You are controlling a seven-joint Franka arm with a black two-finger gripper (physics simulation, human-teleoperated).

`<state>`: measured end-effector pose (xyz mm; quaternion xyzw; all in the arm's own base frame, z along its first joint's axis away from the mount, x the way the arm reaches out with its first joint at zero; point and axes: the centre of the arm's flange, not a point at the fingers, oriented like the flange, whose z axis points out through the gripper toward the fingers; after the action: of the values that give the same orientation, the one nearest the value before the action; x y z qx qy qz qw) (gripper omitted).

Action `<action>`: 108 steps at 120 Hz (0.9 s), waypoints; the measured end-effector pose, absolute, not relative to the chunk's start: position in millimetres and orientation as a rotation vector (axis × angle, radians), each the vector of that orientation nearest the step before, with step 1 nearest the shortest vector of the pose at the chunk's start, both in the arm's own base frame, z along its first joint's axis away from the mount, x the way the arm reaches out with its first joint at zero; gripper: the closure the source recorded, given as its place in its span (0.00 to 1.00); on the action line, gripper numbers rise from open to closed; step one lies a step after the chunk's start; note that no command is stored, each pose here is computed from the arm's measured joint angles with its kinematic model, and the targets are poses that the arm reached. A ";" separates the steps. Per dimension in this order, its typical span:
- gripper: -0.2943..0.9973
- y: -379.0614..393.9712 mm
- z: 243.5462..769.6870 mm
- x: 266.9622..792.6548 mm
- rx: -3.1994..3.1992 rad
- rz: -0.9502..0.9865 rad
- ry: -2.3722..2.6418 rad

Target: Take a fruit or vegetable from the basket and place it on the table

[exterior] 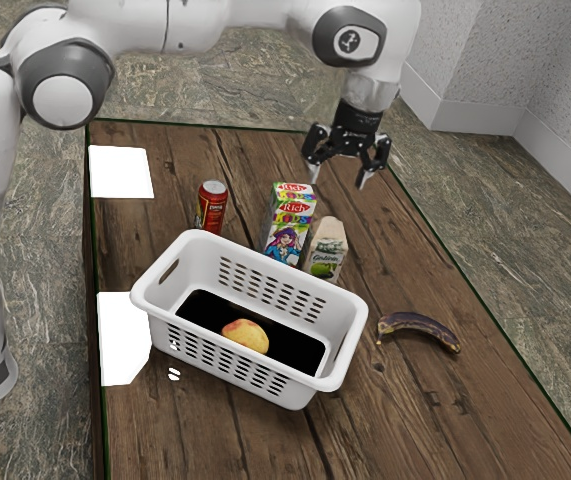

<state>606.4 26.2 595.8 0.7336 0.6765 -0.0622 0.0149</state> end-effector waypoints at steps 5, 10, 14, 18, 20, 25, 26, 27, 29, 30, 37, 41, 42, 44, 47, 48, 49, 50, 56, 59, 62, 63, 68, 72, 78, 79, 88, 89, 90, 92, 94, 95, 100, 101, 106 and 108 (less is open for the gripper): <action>0.23 23.8 595.0 607.5 2.231 -0.195 2.160; 0.23 16.9 597.6 609.0 2.186 -0.193 2.195; 0.23 -3.9 602.7 611.4 2.178 -0.188 2.184; 0.23 -26.8 605.9 611.8 2.177 -0.190 2.172; 0.23 -34.8 605.5 612.2 2.173 -0.194 2.174; 0.23 -49.1 597.5 616.1 2.159 -0.215 2.196; 0.23 -50.9 594.5 617.3 2.155 -0.222 2.203; 0.23 -52.4 590.7 619.0 2.152 -0.230 2.211; 0.23 -54.5 583.4 622.1 2.145 -0.244 2.227; 0.23 -55.3 579.8 623.7 2.141 -0.251 2.235; 0.23 -59.0 552.2 635.9 2.113 -0.298 2.293; 0.23 -59.9 544.5 639.7 2.091 -0.306 2.320; 0.23 -60.0 543.2 640.4 2.085 -0.307 2.326; 0.23 -60.9 541.2 641.5 2.074 -0.308 2.336; 0.23 -63.8 539.7 642.1 2.062 -0.308 2.348; 0.23 -65.2 539.7 642.0 2.058 -0.307 2.351; 0.23 -66.8 540.3 641.5 2.055 -0.306 2.353; 0.23 -68.5 540.9 641.1 2.052 -0.304 2.355; 0.23 -83.4 548.0 636.7 2.045 -0.288 2.354; 0.23 -94.0 550.2 634.7 2.050 -0.282 2.349; 0.23 -105.3 551.2 632.9 2.057 -0.278 2.343; 0.23 -109.2 551.3 632.3 2.059 -0.277 2.341; 0.23 -132.6 550.9 629.0 2.081 -0.273 2.323; 0.23 -148.1 552.3 621.7 2.093 -0.266 2.311; 0.23 -167.6 543.2 571.8 2.133 -0.269 2.305; 0.23 -170.9 541.3 563.5 2.140 -0.266 2.303; 0.23 -196.8 534.1 508.9 2.177 -0.220 2.267; 0.23 -199.3 533.8 503.0 2.180 -0.214 2.262; 0.23 -201.9 533.6 497.8 2.184 -0.209 2.256; 0.23 -205.2 533.7 488.2 2.186 -0.197 2.248; 0.23 -204.6 533.9 480.8 2.180 -0.186 2.247; 0.23 -202.1 534.3 478.0 2.171 -0.181 2.251; 0.23 -174.6 537.8 468.9 2.089 -0.150 2.301; 0.23 -169.0 537.8 467.0 2.073 -0.145 2.312; 0.23 -145.9 536.8 462.4 1.999 -0.133 2.359; 0.23 -140.0 536.1 461.8 1.977 -0.132 2.370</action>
<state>461.8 -140.0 536.1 0.6397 0.7670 -0.0427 0.0260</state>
